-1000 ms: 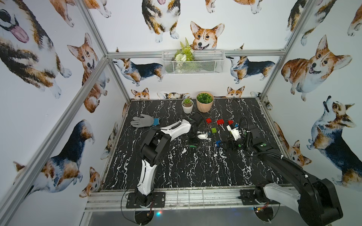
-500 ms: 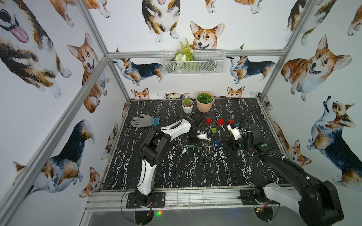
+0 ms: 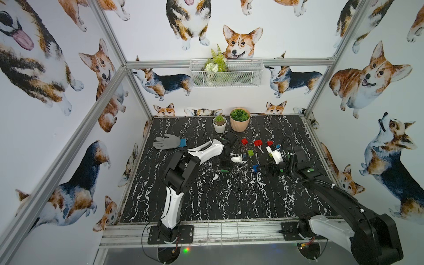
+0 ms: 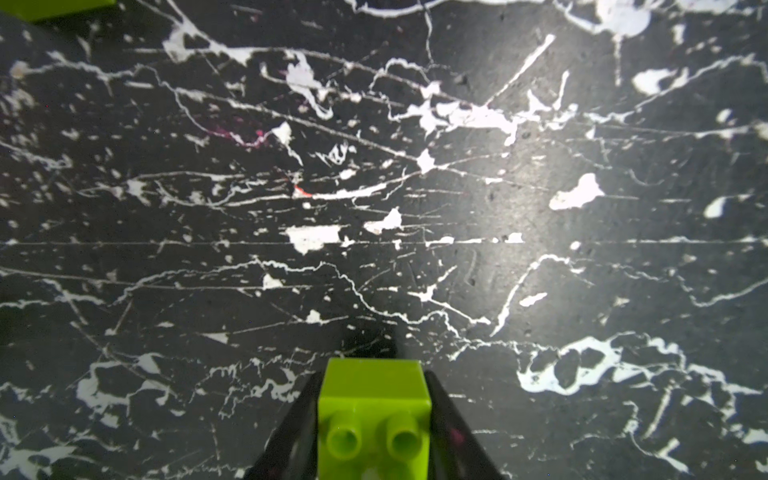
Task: Assemble the letter s with lego
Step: Assemble the lego brick with the lego brick.
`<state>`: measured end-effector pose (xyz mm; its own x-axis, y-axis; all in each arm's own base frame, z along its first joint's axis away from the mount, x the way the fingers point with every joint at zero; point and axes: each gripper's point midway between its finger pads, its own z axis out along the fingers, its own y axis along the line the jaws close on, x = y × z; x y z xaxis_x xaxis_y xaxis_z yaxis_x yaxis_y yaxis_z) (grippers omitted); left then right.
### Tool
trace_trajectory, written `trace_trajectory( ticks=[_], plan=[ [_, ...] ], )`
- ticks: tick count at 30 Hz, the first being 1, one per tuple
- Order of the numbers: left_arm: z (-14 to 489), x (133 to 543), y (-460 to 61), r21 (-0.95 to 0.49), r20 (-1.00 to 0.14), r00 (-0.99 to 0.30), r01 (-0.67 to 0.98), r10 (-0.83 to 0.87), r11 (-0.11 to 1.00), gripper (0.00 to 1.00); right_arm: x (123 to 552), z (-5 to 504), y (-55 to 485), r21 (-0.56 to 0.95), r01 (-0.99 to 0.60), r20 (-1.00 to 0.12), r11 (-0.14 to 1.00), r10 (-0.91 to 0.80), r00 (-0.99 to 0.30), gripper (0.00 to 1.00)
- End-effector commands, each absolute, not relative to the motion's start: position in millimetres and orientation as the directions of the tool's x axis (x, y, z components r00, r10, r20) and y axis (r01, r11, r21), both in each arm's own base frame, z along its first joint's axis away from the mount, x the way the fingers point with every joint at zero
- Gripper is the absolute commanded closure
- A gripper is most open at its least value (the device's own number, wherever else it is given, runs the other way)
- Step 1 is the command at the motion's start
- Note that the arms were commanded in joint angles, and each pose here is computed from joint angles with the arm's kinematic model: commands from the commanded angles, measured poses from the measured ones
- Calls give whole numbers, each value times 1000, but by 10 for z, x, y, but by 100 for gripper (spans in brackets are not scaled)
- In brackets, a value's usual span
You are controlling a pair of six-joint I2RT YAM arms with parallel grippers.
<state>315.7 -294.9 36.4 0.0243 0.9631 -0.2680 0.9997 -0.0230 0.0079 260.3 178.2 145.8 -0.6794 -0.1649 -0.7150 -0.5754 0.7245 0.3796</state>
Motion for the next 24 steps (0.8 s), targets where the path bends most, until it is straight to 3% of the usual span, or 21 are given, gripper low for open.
trace_trajectory(
  ticks=[1, 5, 11, 20, 24],
  plan=[
    [441, 3130, -2958, 0, -283, 32, 999, 958, -34, 44, 2592, 1485, 1781, 368, -586, -719, 722, -179, -672, 7],
    [485, 3138, -2976, 3, -300, 31, 1000, 953, -31, 32, 2587, 1492, 1773, 366, -585, -718, 724, -180, -672, 6],
    [806, 3172, -3027, 24, -379, -8, 1000, 925, 19, 2, 2625, 1444, 1664, 325, -542, -692, 775, -196, -695, 7],
    [1629, 3233, -2767, 14, -559, -218, 962, 800, 272, 0, 2819, 1151, 1491, 289, -377, -548, 880, -171, -819, 15],
    [1832, 3074, -2593, -28, -641, -278, 940, 715, 339, 0, 2808, 1077, 1588, 243, -432, -542, 869, -247, -803, 17]
  ],
)
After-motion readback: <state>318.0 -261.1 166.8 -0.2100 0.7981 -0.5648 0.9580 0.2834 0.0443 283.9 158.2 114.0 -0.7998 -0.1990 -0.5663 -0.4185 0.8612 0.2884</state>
